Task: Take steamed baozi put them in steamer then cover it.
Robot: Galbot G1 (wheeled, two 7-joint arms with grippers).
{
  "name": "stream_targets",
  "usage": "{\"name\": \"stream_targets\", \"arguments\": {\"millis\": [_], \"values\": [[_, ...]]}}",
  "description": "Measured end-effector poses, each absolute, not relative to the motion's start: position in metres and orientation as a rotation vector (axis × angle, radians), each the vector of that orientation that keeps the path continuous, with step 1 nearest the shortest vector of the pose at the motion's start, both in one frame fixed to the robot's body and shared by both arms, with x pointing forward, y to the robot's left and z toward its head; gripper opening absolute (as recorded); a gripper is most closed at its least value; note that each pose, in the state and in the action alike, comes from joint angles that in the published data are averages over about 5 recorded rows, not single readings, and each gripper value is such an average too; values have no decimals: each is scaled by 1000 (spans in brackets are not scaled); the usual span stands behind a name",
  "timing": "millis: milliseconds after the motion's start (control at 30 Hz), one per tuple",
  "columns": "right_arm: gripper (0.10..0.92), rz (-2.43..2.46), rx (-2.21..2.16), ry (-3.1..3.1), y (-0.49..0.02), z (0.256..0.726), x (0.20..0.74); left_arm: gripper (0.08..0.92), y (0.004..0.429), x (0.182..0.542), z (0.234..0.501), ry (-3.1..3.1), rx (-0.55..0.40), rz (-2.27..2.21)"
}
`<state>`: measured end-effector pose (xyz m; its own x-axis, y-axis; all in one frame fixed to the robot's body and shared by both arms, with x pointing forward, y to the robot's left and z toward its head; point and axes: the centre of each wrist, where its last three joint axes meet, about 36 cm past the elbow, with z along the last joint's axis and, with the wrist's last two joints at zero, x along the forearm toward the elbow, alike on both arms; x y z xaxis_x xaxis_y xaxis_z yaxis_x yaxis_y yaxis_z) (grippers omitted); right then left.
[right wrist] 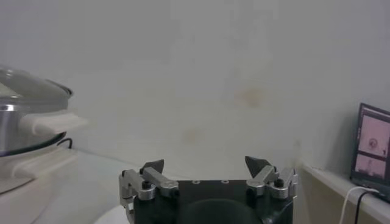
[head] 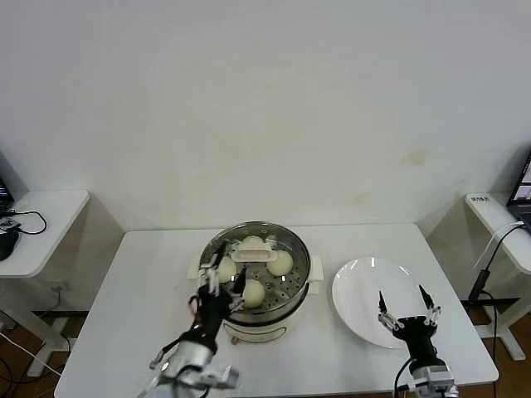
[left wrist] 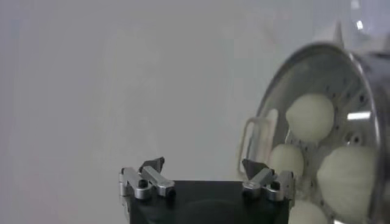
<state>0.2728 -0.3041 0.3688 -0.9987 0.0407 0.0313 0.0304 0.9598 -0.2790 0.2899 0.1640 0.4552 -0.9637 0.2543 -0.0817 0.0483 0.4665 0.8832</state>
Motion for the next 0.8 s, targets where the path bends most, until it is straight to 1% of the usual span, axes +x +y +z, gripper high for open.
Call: {"name": "stream_targets", "arguments": {"millis": [167,400,600,800], "values": [[823,406,16,-3056,-303,363,269,823,197,267,439,2703,186,1112],[823,332,144,-3023,-294,360,262,823,227,231,421,2949,17,614],[823,256,257,-2997,-289,364,248,823,239,205,404,3083,-116,349],[823,204,328,-2962,-283,368,228,823,242,180,390,3155,-214,190]]}}
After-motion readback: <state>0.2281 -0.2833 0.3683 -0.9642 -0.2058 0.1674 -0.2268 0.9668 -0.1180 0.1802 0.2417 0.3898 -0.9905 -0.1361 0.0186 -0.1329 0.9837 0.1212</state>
